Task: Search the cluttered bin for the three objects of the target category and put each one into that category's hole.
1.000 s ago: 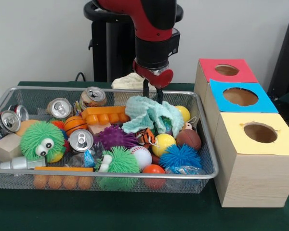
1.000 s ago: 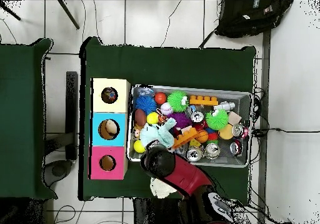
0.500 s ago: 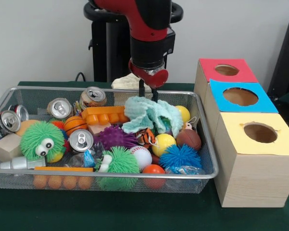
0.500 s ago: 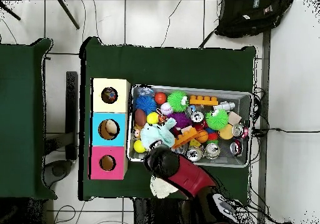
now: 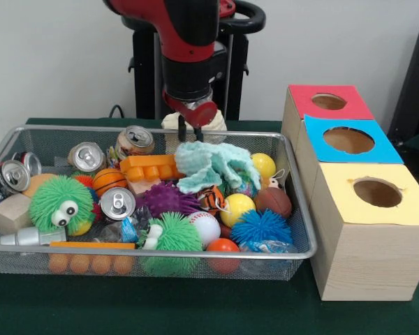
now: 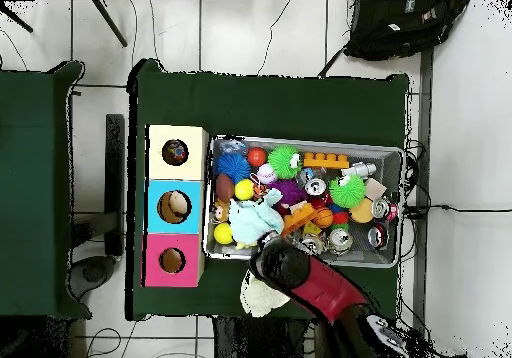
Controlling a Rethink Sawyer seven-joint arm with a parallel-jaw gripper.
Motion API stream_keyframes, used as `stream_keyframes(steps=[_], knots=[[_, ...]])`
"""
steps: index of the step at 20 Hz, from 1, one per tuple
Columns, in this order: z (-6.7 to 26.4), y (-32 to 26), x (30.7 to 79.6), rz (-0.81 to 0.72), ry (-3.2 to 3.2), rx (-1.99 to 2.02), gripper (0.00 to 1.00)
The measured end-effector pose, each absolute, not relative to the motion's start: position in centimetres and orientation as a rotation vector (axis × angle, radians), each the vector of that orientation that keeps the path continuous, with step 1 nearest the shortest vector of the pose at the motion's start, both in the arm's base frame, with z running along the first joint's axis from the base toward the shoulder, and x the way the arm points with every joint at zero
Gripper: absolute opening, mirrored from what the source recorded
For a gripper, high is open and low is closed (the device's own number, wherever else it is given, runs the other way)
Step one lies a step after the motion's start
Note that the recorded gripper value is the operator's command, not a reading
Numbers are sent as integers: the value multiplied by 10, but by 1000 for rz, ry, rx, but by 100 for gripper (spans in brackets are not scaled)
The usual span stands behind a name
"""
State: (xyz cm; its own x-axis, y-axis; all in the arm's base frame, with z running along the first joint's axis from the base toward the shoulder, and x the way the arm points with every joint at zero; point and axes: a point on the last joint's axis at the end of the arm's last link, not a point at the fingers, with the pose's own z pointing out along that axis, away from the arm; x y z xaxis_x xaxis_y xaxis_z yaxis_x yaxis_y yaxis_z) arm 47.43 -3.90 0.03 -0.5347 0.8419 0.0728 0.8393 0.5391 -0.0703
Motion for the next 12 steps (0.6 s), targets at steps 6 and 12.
stream_keyframes(steps=[6, 12], knots=[[-3, -79, 466, 62, -2717, -1493, 100], [-16, -102, 457, 102, -2799, -1494, 100]])
